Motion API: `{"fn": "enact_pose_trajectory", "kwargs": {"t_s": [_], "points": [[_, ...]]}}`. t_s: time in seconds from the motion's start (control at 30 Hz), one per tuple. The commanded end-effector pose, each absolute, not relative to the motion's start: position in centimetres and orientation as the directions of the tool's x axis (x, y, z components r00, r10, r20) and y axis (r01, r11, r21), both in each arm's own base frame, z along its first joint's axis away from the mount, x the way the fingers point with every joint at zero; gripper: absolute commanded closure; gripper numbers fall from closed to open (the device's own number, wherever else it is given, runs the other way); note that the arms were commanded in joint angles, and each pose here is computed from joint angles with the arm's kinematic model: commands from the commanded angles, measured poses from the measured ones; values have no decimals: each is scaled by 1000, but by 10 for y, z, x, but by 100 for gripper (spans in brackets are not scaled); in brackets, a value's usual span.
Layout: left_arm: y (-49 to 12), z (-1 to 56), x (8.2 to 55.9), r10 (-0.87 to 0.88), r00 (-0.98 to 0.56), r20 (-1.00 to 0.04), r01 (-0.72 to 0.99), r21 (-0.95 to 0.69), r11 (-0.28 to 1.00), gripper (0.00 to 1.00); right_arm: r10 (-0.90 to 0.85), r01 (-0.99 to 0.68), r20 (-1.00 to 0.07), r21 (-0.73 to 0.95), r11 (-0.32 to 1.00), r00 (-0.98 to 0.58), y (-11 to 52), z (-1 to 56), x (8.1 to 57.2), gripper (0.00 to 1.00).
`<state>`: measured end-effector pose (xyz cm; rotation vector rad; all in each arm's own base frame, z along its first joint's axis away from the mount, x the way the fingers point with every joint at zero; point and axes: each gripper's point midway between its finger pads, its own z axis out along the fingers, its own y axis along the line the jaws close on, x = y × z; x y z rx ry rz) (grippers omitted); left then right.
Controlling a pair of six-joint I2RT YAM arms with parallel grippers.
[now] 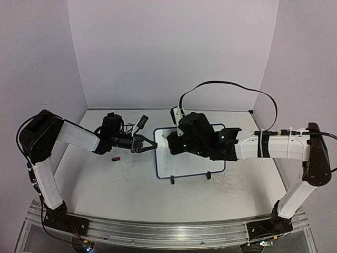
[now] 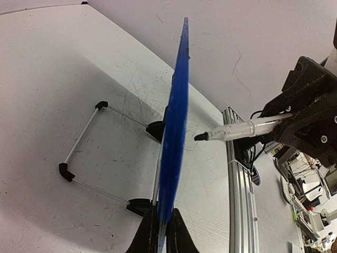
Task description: Write a sentence on the whiteboard
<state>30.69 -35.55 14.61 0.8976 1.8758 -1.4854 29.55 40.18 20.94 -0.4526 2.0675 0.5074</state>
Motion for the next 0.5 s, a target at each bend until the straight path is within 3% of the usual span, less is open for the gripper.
{"fn": "enact_pose_trajectory", "kwargs": {"t_s": [0.0,0.47], "points": [[-355,144,303,153,-621,-769,784,-604,146,100,-66,-477,-879,193,857,-473,406,228,302,100],[-355,147,302,153,-617,-772,787,-601,141,100,-75,-465,-875,181,867,-479,407,223,305,100]]}}
